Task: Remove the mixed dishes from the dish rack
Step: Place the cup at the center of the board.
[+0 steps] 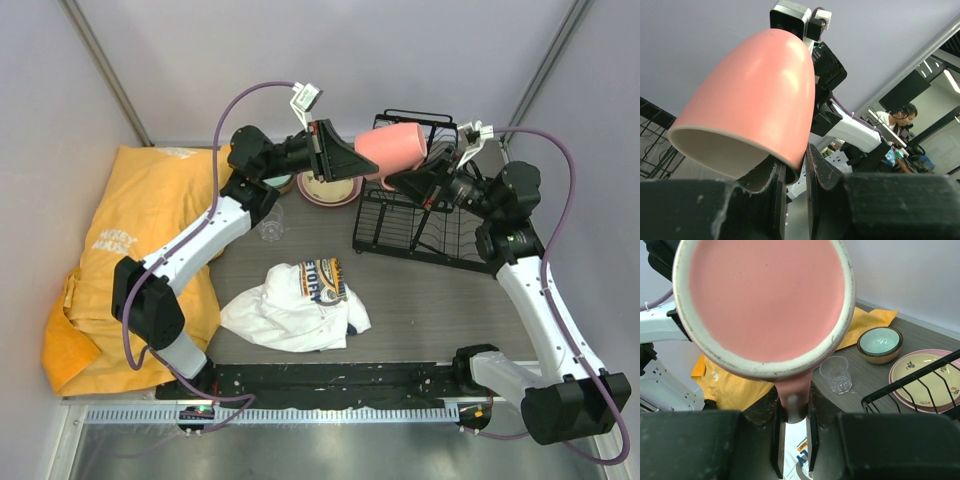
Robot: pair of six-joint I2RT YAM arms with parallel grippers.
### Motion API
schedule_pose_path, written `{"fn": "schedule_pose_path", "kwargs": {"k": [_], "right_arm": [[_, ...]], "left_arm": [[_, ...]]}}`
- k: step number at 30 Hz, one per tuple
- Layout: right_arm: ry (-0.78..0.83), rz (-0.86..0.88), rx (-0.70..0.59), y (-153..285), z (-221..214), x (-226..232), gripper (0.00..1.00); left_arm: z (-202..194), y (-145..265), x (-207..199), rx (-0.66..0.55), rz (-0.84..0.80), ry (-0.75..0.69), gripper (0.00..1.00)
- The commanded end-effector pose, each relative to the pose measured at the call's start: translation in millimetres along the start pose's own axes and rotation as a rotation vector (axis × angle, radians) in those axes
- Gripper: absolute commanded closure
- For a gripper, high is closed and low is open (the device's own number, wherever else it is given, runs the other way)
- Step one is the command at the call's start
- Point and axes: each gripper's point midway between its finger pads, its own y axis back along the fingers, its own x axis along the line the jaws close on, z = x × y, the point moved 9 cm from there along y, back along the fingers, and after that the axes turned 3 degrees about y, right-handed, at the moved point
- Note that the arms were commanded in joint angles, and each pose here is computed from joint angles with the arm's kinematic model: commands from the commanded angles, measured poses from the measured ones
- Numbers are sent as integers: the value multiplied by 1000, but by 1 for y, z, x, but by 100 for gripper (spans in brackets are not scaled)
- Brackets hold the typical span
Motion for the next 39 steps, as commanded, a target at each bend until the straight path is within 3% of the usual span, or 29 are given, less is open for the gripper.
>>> {"fn": "schedule_pose_path", "kwargs": {"k": [1, 4, 6, 10, 15, 18, 22, 28, 32, 39], "right_arm": [[83, 43, -21, -1, 0, 7, 84], [88, 44, -15, 1, -2, 9, 65], [90, 40, -7, 3, -3, 10, 59], [86, 47, 11, 4, -8, 10, 37], [102, 50, 27, 7, -8, 13, 29], [120, 31, 57, 11, -12, 12, 13], [151, -7, 77, 16, -15, 12, 8], [186, -53, 102, 23, -15, 14, 7], [200, -67, 113, 27, -14, 16, 7], [233, -95, 114, 31, -12, 18, 7]], "left_arm": [[5, -7, -38, -28, -100, -74, 100], [4, -4, -35, -11, -55, -102, 100], [4, -2, -33, -4, -26, -121, 100], [8, 5, -30, -6, 13, -145, 100], [19, 15, -26, -35, 69, -171, 100], [30, 23, -24, -46, 126, -202, 100], [52, 39, -22, -65, 236, -258, 100], [72, 63, -11, 0, 543, -415, 100], [76, 76, 2, 100, 711, -488, 100], [62, 102, 61, 369, 988, -551, 100]]}}
